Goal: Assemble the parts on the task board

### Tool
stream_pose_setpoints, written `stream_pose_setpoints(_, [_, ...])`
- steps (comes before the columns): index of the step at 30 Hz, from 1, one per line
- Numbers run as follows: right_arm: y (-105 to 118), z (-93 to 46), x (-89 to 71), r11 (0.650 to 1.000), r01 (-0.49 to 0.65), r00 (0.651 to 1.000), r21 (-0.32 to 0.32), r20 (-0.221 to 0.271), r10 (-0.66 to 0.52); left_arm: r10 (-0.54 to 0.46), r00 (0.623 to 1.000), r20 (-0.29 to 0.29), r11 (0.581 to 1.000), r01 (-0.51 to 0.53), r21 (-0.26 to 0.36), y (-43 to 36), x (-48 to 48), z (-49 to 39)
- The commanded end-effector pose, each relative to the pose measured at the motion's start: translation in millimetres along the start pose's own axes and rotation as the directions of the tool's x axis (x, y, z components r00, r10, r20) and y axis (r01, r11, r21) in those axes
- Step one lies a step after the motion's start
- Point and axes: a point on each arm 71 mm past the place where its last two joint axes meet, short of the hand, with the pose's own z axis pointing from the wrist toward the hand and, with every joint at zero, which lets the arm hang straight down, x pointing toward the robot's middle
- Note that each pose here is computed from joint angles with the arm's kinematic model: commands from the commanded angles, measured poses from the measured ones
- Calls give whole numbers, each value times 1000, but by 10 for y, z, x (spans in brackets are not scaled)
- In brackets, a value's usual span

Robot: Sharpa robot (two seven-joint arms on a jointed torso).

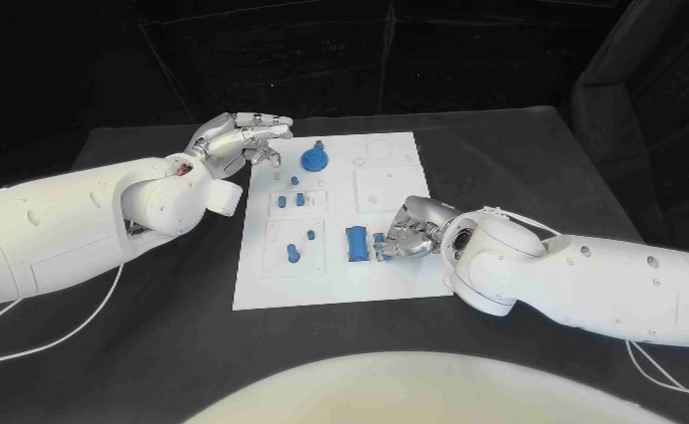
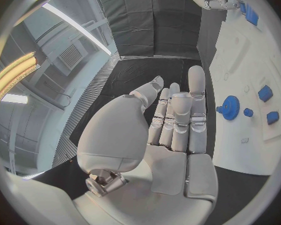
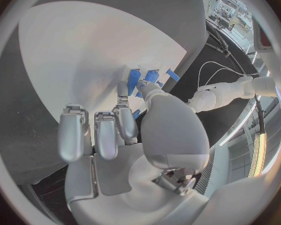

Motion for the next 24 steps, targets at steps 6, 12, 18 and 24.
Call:
stream_pose_setpoints(6, [21,20,15,1000,20,1000,-1,-7,-20,-5,1000,-20,1000,5,3,-8,29,7])
stream_pose_setpoints(12, [29,27,13,1000,20,1000,-3,0,-20,-5,1000,-21,1000,5,3,-8,29,6])
stream_pose_setpoints(18, [34,31,1,1000,12,1000,-10,19,-12,-5,1000,-21,1000,5,2,-8,30,8])
stream_pose_setpoints(24, [26,11,-21,1000,4,999,-30,34,-3,-5,1000,-20,1000,5,3,-8,27,8])
